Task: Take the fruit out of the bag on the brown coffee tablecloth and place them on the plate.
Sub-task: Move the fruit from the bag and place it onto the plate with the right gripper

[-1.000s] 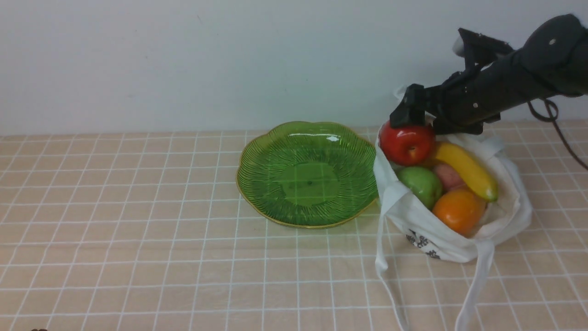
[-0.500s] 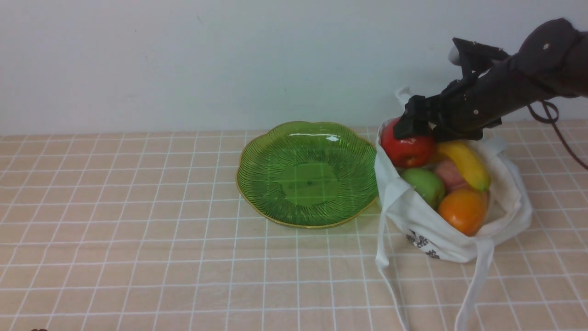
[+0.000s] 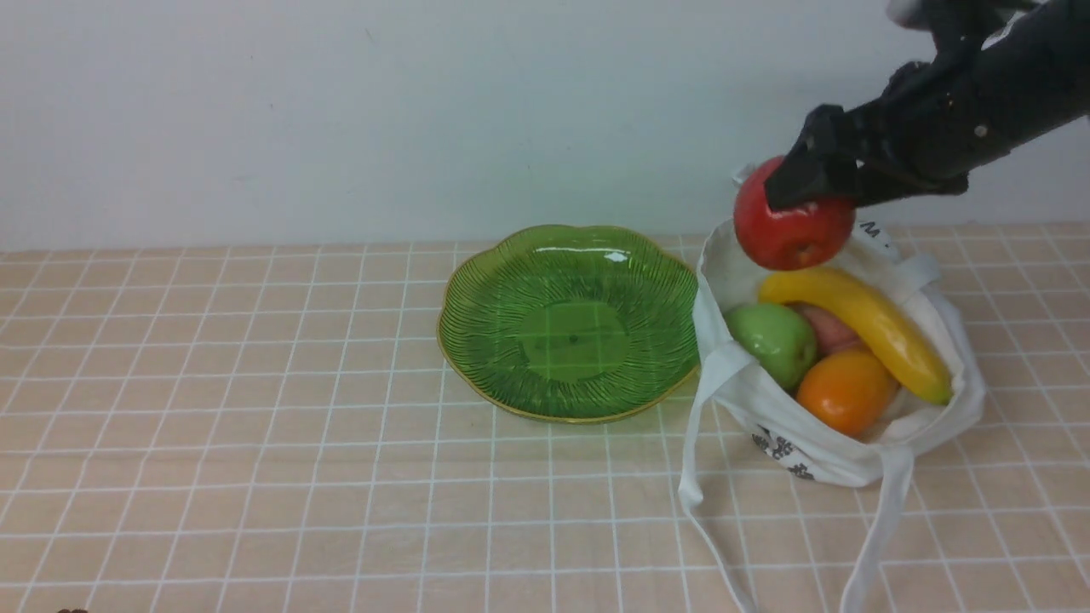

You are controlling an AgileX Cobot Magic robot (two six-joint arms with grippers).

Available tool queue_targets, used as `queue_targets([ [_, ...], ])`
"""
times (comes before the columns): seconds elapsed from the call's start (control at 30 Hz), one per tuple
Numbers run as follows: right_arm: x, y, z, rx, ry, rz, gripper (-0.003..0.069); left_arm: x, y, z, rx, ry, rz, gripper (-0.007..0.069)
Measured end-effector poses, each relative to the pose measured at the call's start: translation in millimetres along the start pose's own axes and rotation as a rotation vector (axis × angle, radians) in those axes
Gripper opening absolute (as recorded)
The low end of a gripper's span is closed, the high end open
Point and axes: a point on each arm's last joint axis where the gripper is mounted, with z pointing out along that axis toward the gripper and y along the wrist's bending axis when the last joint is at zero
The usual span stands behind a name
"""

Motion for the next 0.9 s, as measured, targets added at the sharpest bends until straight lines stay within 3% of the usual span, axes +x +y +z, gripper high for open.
queue_targets([
  [0.13, 1.0, 39.6, 23.1, -0.123, 0.004, -0.123, 0.0576, 0.0, 0.0, 0.0, 0.0, 0.0, 0.0, -0.0008],
  [0.3, 7.4, 70.8, 77.9, -0.154, -0.007, -0.245, 0.0576, 0.0, 0.0, 0.0, 0.0, 0.0, 0.0, -0.0008],
  [0.5, 9.6, 66.0, 124.9, -0.075, -0.085, -0.267, 0.0581, 0.0, 0.0, 0.0, 0.0, 0.0, 0.0, -0.0008],
  [0.6, 9.1, 58.3, 137.8, -0.031, -0.123, -0.258, 0.0645, 0.0, 0.0, 0.0, 0.0, 0.0, 0.0, -0.0008],
  [0.73, 7.8, 54.9, 139.9, 0.0, -0.14, -0.285, 0.0687, 0.0, 0.0, 0.0, 0.0, 0.0, 0.0, -0.0008],
  [0.9, 3.1, 49.0, 120.0, 0.027, -0.123, -0.31, 0.0675, 0.0, 0.0, 0.0, 0.0, 0.0, 0.0, -0.0008],
])
